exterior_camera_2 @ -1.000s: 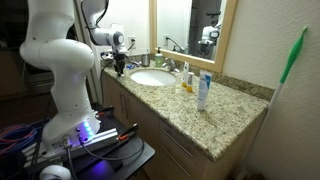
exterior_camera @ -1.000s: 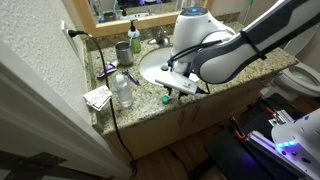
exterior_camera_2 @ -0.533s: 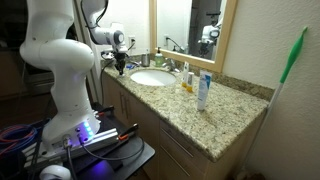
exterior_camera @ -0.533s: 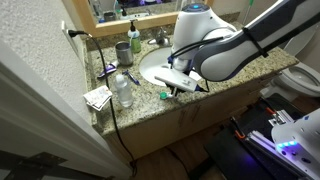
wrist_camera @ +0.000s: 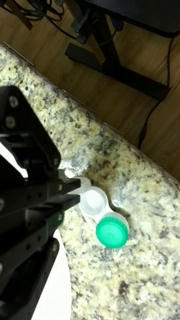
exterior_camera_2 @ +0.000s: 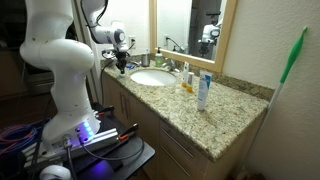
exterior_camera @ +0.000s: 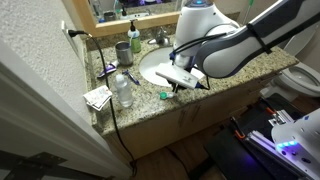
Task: Open the lens case
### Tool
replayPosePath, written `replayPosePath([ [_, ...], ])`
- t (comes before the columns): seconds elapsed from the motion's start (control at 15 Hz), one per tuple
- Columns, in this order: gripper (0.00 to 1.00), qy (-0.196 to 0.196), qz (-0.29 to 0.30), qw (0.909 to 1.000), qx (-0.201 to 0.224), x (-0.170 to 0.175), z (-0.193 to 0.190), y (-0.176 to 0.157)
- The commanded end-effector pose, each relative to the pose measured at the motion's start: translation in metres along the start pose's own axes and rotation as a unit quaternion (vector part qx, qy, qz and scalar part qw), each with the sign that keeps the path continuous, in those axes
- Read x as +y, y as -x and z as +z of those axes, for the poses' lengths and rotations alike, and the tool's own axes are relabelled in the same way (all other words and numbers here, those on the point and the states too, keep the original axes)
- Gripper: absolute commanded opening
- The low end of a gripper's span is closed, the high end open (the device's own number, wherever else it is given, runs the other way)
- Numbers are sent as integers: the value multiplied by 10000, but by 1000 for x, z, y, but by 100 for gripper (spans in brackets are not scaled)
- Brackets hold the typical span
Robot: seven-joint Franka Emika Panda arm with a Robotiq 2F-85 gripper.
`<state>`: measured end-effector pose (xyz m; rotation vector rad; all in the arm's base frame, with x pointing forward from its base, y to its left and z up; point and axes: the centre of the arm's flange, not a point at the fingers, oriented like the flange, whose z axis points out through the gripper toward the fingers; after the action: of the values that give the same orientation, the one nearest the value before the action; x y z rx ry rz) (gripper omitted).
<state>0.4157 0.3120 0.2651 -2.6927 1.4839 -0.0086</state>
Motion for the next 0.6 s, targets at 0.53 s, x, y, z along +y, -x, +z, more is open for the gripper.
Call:
replayPosePath([
  [0.53,0,422,340,9985,112,15,18,-21],
])
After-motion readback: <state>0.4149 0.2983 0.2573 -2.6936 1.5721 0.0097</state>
